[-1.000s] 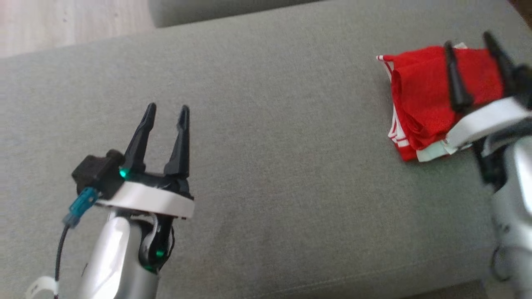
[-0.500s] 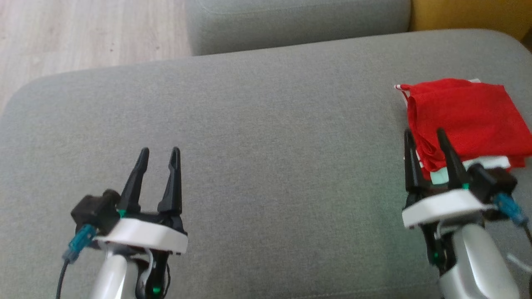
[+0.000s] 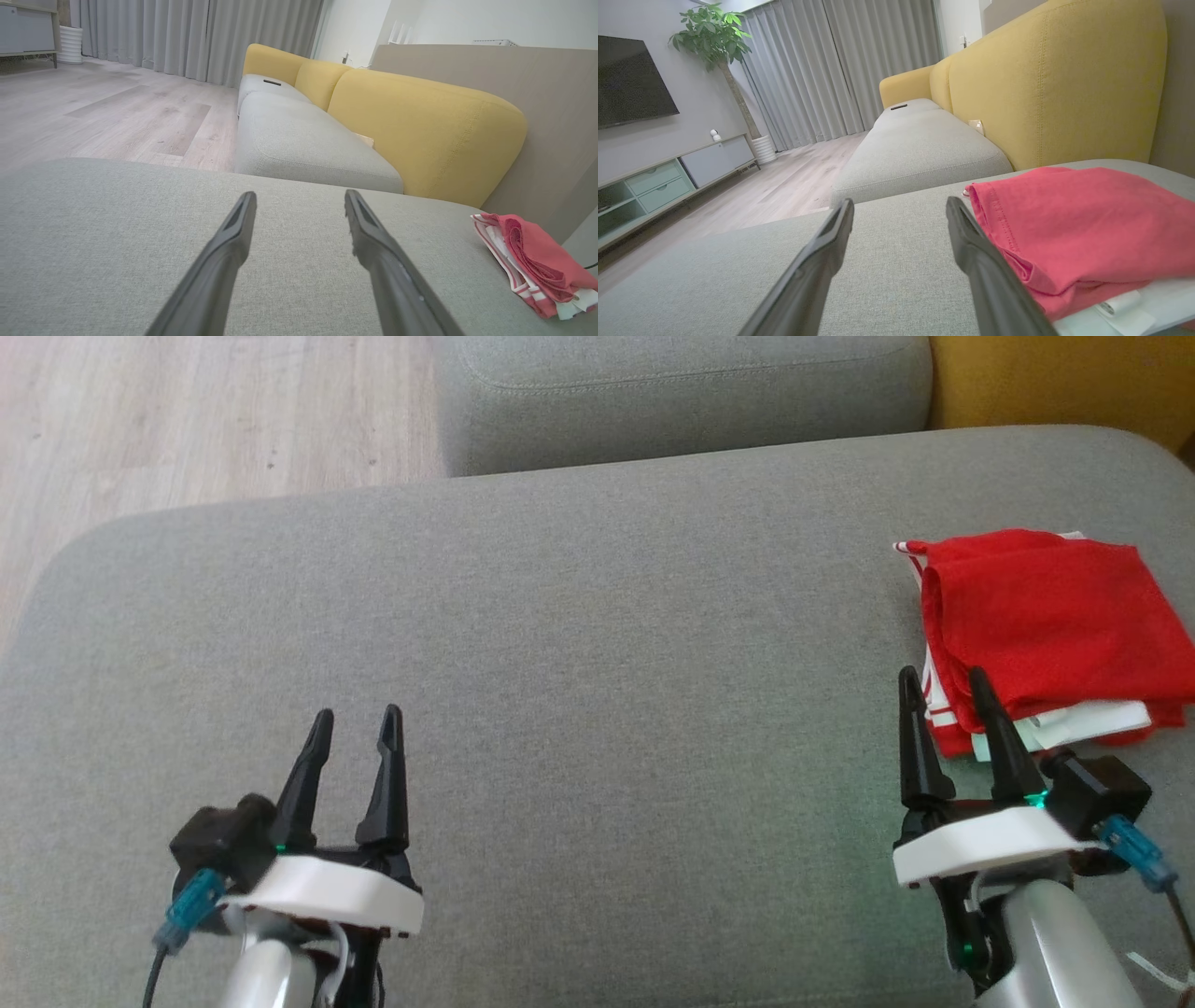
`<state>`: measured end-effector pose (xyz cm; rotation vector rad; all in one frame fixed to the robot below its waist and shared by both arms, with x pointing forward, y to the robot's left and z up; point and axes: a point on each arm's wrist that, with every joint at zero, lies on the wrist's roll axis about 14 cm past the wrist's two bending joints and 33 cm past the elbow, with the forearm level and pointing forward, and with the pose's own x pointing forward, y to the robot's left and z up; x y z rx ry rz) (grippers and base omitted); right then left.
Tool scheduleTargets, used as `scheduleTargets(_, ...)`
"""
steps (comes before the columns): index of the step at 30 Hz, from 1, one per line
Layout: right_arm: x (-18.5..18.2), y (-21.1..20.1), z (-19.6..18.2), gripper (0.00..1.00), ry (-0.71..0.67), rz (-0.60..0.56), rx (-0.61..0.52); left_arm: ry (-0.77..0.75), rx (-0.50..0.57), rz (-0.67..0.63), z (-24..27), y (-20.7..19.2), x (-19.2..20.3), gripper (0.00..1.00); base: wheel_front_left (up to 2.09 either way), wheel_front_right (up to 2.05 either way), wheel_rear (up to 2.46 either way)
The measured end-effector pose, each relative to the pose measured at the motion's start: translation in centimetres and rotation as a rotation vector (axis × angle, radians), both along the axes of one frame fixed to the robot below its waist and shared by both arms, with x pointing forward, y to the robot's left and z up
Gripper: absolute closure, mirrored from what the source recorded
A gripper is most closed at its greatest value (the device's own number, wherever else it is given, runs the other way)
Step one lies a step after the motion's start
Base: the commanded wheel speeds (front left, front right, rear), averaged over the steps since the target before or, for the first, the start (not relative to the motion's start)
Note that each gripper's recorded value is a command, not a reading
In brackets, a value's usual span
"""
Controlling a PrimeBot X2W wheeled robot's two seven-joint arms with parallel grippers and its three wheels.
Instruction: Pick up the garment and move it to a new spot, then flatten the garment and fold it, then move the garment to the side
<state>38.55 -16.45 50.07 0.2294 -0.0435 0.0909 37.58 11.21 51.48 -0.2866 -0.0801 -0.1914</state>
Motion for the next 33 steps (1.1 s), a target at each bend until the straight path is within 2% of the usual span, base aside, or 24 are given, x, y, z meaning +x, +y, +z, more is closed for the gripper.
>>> scheduleTargets(33, -0.1, -0.2, 0.0, 0.0, 0.0, -0.006, 0.017, -0.005, 0.034, 0.098, 0.3, 1.9, 0.5, 0.0, 0.0, 0.0, 0.0)
